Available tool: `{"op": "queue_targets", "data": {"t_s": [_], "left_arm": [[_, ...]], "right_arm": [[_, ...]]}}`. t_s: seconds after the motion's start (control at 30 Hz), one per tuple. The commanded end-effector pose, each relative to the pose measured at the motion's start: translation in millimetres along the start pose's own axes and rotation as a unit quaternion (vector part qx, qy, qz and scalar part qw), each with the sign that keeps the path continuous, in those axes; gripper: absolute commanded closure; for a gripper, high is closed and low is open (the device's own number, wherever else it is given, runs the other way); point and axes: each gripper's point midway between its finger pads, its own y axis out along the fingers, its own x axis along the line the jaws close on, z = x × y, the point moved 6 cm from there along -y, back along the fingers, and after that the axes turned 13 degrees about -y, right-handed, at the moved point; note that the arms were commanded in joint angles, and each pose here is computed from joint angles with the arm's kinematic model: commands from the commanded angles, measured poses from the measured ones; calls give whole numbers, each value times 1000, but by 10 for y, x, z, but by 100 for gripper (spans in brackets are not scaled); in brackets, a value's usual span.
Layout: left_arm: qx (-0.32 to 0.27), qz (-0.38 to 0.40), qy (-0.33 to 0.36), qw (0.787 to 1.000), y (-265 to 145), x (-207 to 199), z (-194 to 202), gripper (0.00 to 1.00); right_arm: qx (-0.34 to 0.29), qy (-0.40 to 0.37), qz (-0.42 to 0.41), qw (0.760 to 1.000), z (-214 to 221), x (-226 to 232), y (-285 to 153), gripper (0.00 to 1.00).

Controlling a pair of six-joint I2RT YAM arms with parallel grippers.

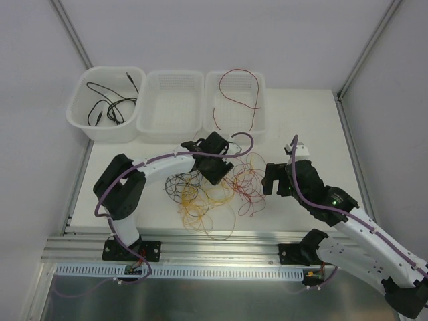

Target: Untangle the cables

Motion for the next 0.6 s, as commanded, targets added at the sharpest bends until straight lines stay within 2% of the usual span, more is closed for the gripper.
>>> {"op": "queue_targets", "data": {"t_s": [0.0, 0.27, 0.37, 0.5, 0.57], "left_arm": [[-16, 40, 22, 999, -137, -129, -26, 49], [-13, 14, 25, 1000, -52, -71, -54, 50], [-12, 8, 25, 1000, -9, -62, -92, 54], [-9, 1, 24, 1000, 22, -46, -88, 66], [-9, 0, 23, 1000, 19, -45, -85, 81]], "right_arm": [[-6, -3, 5, 1000, -16, -26, -23, 2], [1, -2, 0, 1000, 21, -8, 1, 2], [2, -3, 0, 1000, 27, -7, 0, 2], [3, -2, -1, 1000, 30, -2, 2, 2], [6, 3, -8, 1000, 54, 24, 31, 2]]}}
